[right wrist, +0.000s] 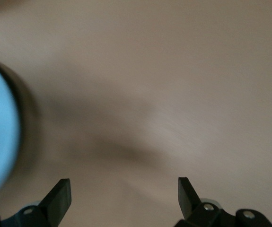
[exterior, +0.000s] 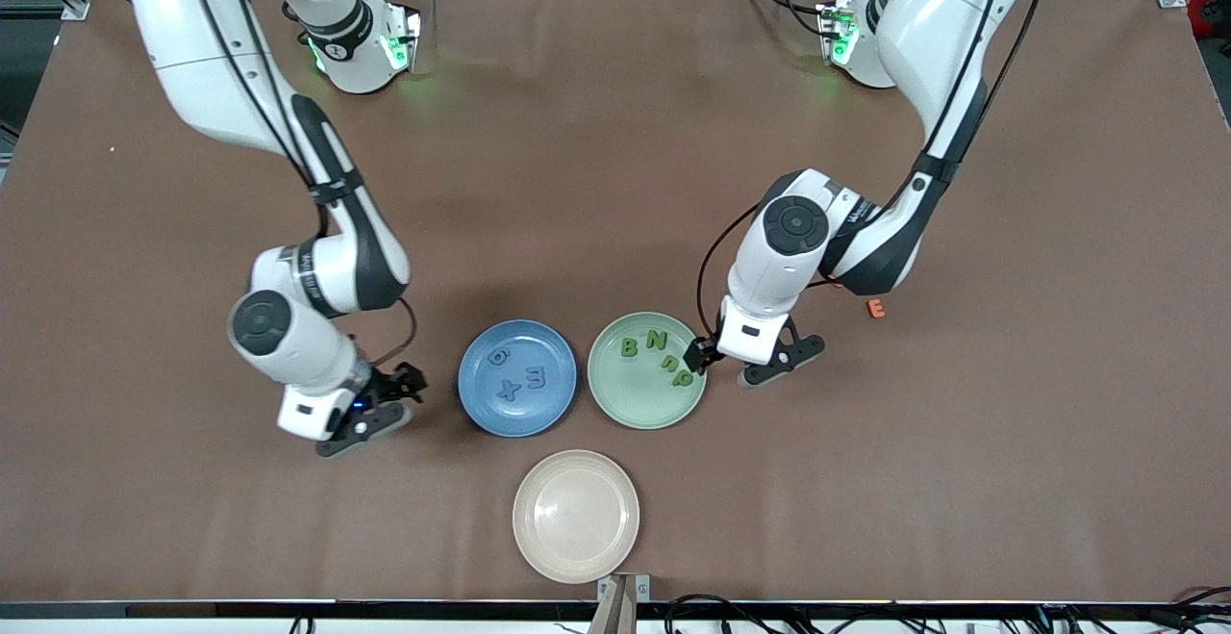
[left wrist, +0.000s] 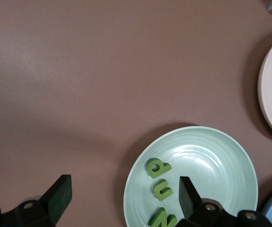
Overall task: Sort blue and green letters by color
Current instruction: 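Open both grippers to drop the N and the 3 on plates, then grasp the other blue e with the right gripper while the left moves aside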
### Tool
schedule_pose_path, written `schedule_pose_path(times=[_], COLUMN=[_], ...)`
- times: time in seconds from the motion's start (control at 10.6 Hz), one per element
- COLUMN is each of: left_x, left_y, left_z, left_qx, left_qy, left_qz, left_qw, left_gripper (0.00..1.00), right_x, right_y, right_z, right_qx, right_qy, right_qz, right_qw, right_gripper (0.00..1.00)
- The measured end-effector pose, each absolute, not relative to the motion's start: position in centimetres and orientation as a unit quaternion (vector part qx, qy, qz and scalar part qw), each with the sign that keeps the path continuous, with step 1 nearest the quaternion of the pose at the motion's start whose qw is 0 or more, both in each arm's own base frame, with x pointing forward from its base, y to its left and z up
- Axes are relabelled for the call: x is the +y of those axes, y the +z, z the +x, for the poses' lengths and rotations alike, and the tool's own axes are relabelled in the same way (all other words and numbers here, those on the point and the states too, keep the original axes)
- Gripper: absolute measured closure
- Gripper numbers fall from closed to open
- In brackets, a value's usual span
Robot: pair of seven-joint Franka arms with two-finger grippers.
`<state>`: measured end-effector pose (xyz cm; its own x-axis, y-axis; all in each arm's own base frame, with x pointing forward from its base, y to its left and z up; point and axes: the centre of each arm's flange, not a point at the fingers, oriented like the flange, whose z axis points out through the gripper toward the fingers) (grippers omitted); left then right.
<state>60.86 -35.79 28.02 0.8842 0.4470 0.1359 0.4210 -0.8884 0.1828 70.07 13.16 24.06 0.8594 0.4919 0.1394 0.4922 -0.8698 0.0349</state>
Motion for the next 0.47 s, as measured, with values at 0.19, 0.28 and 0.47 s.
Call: schedule_pose_path(times=[0.19,0.28,0.47], left_x=[-34.9,-33.8,-30.9], left_y=[29.4,29.8,30.2], left_z=[61.0,61.3,62.2], left_qx=[0.201,0.187,0.158], left_qy=[0.084,0.079,0.065], left_qz=[0.974,0.978,0.985], left_qw=[0.056,0.044,0.019], left_gripper=[0.00,0.00,0.00], right_x=[6.7,4.2,0.7], right_y=[23.8,23.3,22.4], right_z=[69.5,68.9,67.6], right_qx=[-0.278,-0.290,-0.302], right_qy=[-0.057,-0.047,-0.030], right_qz=[-0.959,-0.956,-0.953], right_qw=[-0.011,-0.012,-0.010], right_gripper=[0.00,0.00,0.00])
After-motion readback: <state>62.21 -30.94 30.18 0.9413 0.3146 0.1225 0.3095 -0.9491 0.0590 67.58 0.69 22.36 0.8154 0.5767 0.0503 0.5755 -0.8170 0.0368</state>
